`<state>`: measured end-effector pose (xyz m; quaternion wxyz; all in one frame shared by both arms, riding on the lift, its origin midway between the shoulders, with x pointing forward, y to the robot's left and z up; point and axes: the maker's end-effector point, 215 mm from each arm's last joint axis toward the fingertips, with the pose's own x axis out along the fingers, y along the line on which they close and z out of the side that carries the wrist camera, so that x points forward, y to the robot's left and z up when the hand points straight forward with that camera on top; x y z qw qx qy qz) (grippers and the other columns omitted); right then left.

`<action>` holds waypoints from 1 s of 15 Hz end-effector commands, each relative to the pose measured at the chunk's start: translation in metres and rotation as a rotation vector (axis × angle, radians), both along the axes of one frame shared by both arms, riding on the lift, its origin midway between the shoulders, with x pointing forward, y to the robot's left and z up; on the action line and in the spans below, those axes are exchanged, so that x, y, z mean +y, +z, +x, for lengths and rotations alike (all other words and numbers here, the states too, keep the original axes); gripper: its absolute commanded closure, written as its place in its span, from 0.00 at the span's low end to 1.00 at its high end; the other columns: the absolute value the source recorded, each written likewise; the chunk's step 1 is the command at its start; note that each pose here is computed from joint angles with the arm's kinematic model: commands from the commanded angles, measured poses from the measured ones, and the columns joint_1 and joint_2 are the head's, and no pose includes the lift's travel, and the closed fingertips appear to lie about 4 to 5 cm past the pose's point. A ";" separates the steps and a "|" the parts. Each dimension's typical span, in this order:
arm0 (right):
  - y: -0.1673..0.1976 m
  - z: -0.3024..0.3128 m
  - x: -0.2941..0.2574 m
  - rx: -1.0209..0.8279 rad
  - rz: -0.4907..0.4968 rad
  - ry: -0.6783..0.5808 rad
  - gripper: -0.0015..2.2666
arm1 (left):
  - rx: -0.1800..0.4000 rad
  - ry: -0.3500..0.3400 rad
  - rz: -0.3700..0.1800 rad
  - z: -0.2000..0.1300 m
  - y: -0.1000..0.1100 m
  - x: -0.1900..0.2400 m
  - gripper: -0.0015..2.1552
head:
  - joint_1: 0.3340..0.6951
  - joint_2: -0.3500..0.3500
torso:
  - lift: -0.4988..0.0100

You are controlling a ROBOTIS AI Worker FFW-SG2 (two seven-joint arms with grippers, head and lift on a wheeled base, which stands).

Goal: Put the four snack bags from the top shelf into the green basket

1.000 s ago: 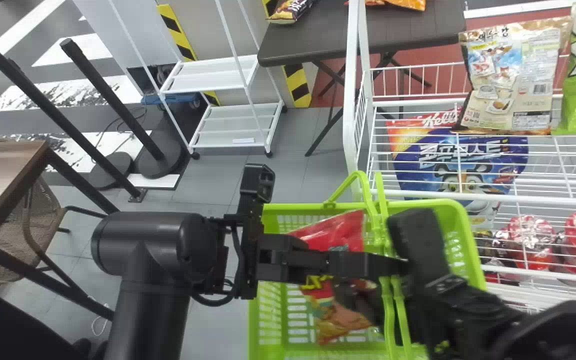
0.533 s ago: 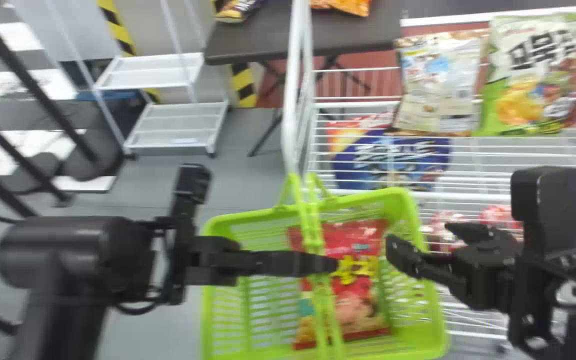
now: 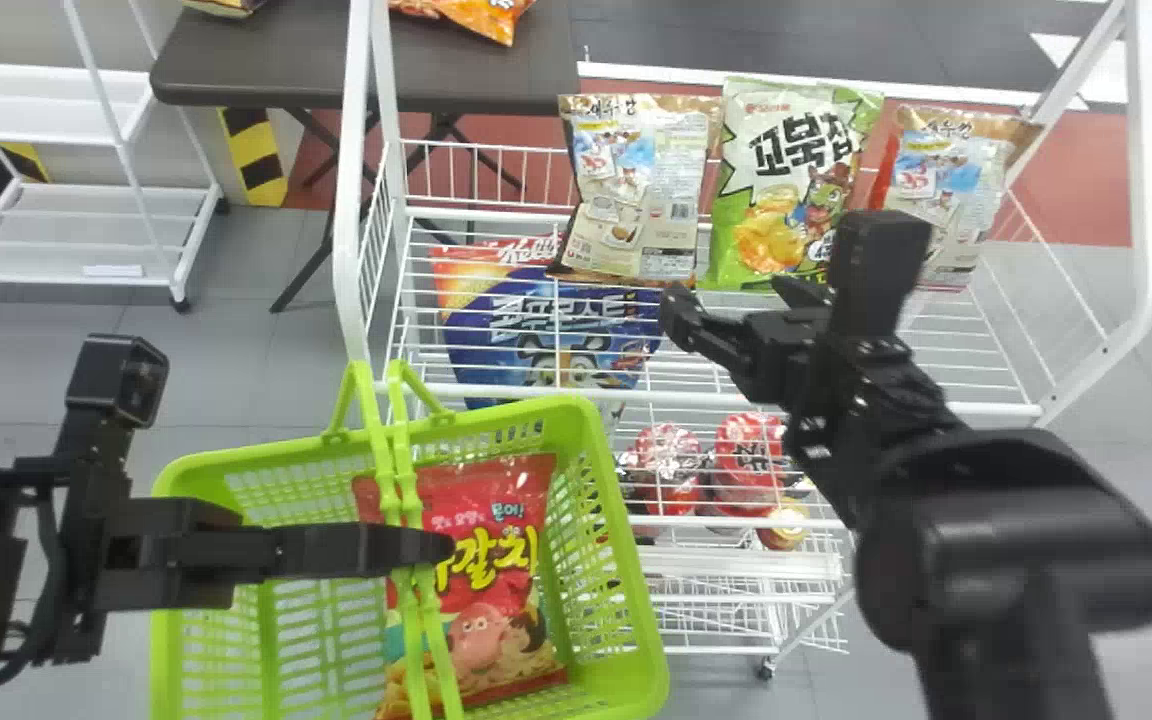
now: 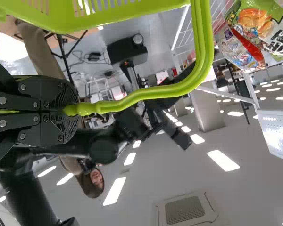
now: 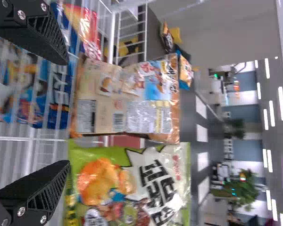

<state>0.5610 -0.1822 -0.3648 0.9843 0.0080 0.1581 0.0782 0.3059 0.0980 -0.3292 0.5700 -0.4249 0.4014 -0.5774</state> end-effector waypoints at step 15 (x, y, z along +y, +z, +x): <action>-0.031 0.138 0.022 -0.152 -0.061 -0.020 0.99 | 0.082 0.057 -0.037 -0.009 -0.014 0.022 1.00 | 1.00 0.44 | 0.98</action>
